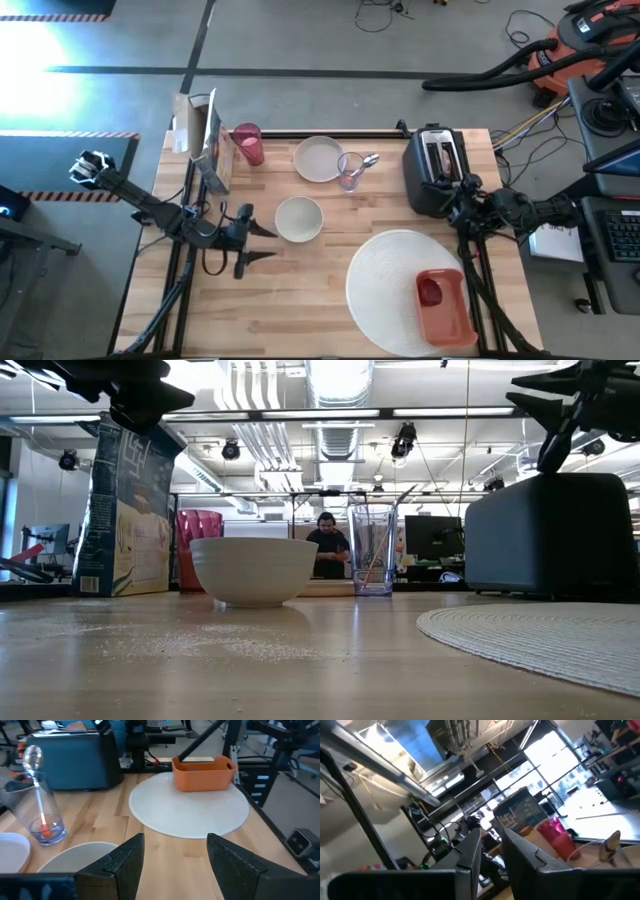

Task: Arrange a breakfast setting
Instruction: Move the tablemat to the center of the table, then move the orange bin to the bottom right of the table

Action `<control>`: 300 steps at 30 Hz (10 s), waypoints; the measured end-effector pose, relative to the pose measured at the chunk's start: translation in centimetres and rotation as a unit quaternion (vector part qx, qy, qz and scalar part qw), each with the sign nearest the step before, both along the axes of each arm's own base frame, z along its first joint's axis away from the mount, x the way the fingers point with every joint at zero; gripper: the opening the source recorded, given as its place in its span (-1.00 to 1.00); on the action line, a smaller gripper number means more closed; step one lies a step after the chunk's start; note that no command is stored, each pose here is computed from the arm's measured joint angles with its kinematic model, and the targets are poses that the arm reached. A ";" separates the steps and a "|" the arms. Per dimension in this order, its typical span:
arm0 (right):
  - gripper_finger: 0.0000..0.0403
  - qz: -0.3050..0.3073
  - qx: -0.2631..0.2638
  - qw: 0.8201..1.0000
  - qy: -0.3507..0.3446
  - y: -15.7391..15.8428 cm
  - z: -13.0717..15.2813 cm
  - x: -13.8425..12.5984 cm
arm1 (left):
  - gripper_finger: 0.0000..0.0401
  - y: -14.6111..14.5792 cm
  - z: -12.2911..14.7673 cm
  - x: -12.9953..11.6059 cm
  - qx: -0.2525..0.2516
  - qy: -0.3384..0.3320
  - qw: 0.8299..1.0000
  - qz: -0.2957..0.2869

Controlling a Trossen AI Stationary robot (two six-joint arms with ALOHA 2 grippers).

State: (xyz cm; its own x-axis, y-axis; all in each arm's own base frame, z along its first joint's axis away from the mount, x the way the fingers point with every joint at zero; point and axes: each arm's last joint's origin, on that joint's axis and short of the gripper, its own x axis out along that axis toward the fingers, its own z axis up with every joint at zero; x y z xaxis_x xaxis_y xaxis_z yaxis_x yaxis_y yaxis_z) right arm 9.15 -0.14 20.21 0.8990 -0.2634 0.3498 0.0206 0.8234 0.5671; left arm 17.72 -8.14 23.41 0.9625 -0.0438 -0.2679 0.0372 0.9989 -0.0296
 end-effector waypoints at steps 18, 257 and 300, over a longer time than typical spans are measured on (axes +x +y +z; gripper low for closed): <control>-0.66 0.022 0.032 0.999 -0.032 0.1 0.5 -0.1 | -0.01 -0.1 0.0 0.0 0.001 0.000 1.000 -0.013; -0.69 0.196 -0.017 0.630 0.752 5.7 1.5 32.7 | -0.01 0.5 -0.2 -1.6 -0.033 0.058 0.996 -0.060; 0.02 -0.044 0.206 0.575 0.791 14.7 1.8 27.0 | -0.01 0.5 -0.4 -1.7 -0.026 0.066 0.996 -0.059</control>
State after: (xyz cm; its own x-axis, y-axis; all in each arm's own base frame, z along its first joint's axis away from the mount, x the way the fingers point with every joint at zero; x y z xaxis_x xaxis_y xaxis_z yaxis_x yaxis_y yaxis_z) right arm 36.17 14.57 22.04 -0.0159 -0.0997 -0.9949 0.8103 0.5816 -0.0713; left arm 16.03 -7.63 23.04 0.9061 -0.1717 -0.3866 0.1463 0.9847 -0.0944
